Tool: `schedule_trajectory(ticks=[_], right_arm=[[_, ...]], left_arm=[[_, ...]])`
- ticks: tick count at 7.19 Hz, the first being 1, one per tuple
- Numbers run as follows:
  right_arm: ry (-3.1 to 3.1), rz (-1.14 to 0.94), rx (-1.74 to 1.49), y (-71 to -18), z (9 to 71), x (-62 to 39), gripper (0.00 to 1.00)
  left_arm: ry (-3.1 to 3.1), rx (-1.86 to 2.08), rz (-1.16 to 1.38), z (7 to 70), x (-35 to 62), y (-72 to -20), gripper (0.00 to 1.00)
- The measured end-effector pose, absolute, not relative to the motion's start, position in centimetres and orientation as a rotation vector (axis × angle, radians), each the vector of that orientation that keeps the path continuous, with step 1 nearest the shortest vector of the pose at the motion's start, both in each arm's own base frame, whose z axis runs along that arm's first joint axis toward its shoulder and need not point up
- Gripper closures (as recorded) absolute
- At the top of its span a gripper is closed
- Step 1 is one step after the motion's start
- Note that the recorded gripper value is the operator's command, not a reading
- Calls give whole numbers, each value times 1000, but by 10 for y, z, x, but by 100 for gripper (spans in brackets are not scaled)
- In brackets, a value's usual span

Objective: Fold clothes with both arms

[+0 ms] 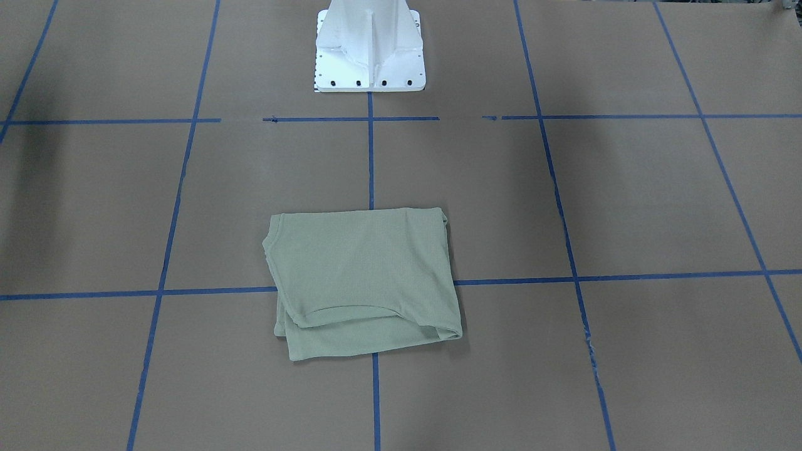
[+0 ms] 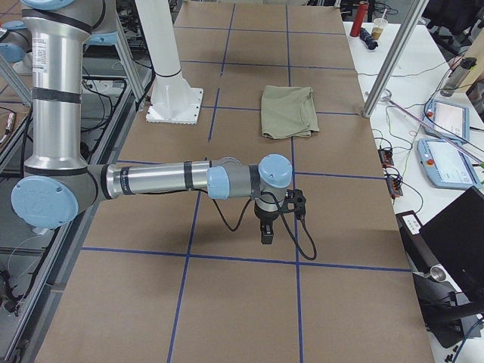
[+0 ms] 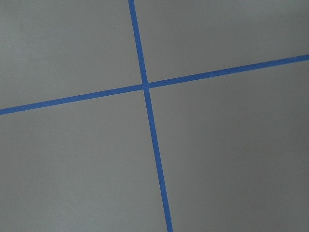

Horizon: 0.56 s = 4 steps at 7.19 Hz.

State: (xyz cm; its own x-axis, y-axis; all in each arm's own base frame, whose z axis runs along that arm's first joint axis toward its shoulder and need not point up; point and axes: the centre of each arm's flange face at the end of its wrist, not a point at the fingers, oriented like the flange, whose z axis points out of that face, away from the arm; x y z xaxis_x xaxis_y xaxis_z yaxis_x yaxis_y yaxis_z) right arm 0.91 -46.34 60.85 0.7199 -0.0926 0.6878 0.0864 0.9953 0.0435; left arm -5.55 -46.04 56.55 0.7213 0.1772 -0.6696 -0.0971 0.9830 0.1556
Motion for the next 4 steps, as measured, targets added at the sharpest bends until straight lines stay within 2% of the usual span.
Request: schedule_trajectory(ticks=[4], right_arm=[[-760, -124, -13, -460, 606, 12, 0]], left_arm=[[751, 122, 153, 560, -55, -462, 0]])
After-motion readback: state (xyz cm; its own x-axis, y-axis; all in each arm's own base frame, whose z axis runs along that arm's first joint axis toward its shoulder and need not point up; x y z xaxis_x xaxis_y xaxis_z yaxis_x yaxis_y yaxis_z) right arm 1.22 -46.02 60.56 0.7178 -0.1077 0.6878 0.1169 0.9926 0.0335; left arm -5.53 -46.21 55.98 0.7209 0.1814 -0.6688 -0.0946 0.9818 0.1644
